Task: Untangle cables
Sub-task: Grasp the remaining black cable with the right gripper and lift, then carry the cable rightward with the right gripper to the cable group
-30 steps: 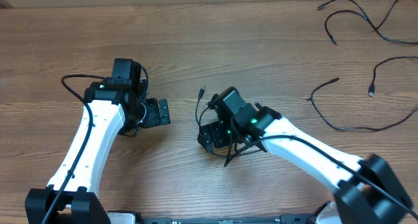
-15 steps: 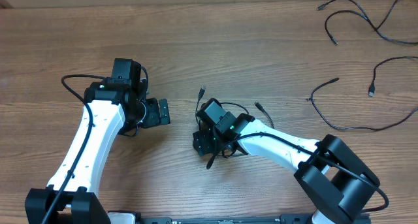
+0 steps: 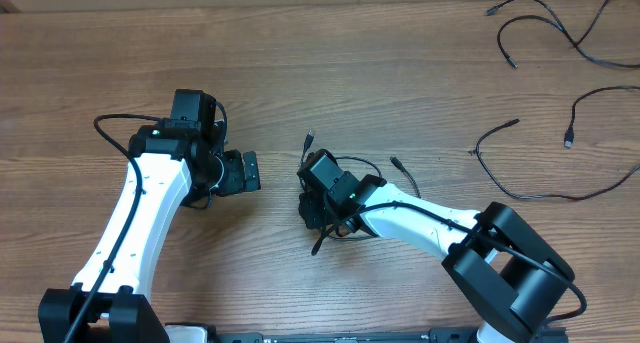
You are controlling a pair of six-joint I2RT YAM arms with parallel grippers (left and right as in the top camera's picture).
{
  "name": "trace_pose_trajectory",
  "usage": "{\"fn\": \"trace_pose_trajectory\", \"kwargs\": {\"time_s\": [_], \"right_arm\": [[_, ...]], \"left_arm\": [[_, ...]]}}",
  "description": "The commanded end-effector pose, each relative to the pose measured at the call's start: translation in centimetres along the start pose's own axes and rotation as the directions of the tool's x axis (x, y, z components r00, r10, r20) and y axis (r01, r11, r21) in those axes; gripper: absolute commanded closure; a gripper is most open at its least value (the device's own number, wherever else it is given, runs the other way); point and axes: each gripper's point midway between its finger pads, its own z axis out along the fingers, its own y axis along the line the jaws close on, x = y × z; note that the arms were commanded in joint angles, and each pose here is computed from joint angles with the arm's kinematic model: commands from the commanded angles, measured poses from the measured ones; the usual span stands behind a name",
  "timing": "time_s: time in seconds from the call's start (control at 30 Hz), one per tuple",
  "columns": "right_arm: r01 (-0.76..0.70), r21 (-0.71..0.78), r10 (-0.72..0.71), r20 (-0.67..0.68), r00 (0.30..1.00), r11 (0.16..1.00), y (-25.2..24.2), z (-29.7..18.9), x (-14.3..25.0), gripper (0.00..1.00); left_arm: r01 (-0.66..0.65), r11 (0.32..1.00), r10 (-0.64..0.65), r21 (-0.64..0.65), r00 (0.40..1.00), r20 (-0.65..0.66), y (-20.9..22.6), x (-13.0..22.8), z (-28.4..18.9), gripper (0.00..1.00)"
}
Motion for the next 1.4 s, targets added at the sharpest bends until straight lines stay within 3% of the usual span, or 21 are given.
{"fn": "trace_pose_trajectory", "kwargs": {"time_s": [0.0, 0.23, 0.4, 0.7, 0.87, 1.0, 1.17, 1.37], "right_arm": [[-0.012, 0.069, 0.016, -0.052, 0.999, 0.998, -1.8, 2.2, 1.6, 0.64], [-0.054, 0.069, 0.057, -0.047, 0.997, 0.996, -1.8, 2.4, 1.5, 0.91], [-0.058, 0.066, 0.062, -0.049, 0.997, 0.996, -1.4, 2.6, 1.8, 0.96], [-0.059, 0.053, 0.061, -0.03, 0.998, 0.997, -0.9, 0.5, 0.7, 0.96], [-0.072, 0.146, 0.067, 0.043, 0.997, 0.987, -2.0, -4.7, -1.6, 0.96], [-0.086, 0.201, 0.051, 0.175, 0.983, 0.976, -1.9, -12.4, -4.3, 0.96], [-0.096, 0.106, 0.056, 0.328, 0.943, 0.99, -0.1, -20.2, -6.2, 0.96], [-0.075, -0.053, 0.092, 0.531, 0.842, 0.996, 1.4, -30.3, -7.0, 0.96]], "left_arm": [[0.004, 1.0, -0.004, 0.003, 1.0, -0.005, -0.2, 0.1, 0.2, 0.01], [0.004, 1.0, -0.004, 0.003, 1.0, -0.005, -0.2, 0.1, 0.2, 0.01], [0.004, 1.0, -0.004, 0.003, 1.0, -0.005, -0.2, 0.1, 0.2, 0.0], [0.004, 1.0, -0.004, 0.003, 1.0, -0.005, -0.2, 0.1, 0.2, 0.0], [0.004, 1.0, -0.004, 0.003, 1.0, -0.005, -0.2, 0.1, 0.2, 0.0], [0.004, 1.0, -0.004, 0.003, 1.0, -0.005, -0.2, 0.1, 0.2, 0.0], [0.004, 1.0, -0.004, 0.003, 1.0, -0.005, -0.2, 0.1, 0.2, 0.0], [0.004, 1.0, -0.004, 0.003, 1.0, -0.005, -0.2, 0.1, 0.2, 0.0]]}}
